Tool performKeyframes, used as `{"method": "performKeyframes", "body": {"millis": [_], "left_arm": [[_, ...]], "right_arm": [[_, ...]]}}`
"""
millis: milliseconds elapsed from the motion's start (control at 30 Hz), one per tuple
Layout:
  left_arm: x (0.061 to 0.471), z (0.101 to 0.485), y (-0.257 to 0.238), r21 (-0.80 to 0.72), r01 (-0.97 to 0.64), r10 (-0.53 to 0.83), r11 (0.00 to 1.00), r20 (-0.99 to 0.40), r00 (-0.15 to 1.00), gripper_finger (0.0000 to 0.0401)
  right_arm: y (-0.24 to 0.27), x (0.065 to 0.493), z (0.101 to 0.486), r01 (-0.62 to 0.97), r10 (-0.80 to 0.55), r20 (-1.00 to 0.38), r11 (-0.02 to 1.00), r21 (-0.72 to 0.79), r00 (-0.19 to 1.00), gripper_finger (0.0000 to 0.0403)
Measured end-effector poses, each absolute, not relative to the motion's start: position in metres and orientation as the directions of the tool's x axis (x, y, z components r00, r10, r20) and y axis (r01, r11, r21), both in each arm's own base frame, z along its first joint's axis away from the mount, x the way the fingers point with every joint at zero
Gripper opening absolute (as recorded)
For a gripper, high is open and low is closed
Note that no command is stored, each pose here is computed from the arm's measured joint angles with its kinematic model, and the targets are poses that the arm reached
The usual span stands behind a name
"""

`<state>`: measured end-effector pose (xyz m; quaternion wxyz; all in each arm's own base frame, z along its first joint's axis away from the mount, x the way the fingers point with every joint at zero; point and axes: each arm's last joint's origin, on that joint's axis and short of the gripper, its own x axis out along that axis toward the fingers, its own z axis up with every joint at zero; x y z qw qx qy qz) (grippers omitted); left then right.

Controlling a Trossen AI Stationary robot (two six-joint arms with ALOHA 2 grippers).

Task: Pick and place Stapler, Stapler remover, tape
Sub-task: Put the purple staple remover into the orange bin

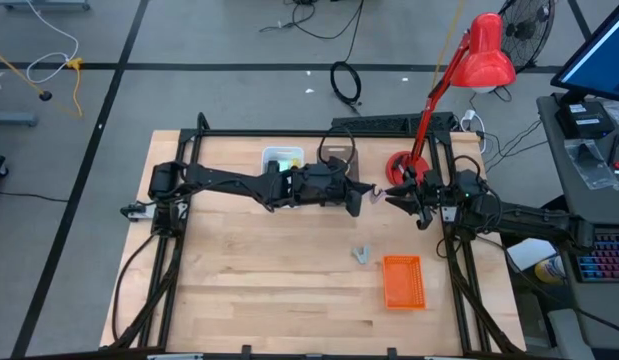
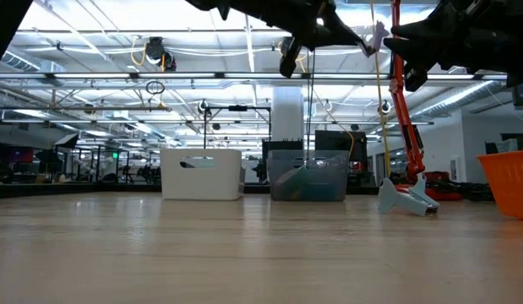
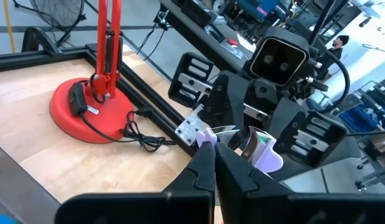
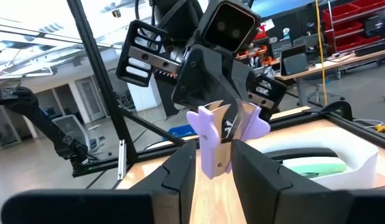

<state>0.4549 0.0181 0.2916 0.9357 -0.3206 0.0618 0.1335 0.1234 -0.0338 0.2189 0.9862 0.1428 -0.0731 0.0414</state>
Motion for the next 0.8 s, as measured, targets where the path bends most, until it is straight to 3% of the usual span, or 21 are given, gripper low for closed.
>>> {"method": "performKeyframes", "body": {"millis": [800], "left_arm": [[0.4551, 0.2931, 0.0177, -0.593, -0.300, 0.237, 0.747, -0.185, 0.954, 0.0000]], "right_arm": [[-0.0372, 0.1277, 0.2205, -0.049, -0.003, 0.184, 0.958, 0.282, 0.983, 0.0093]]}}
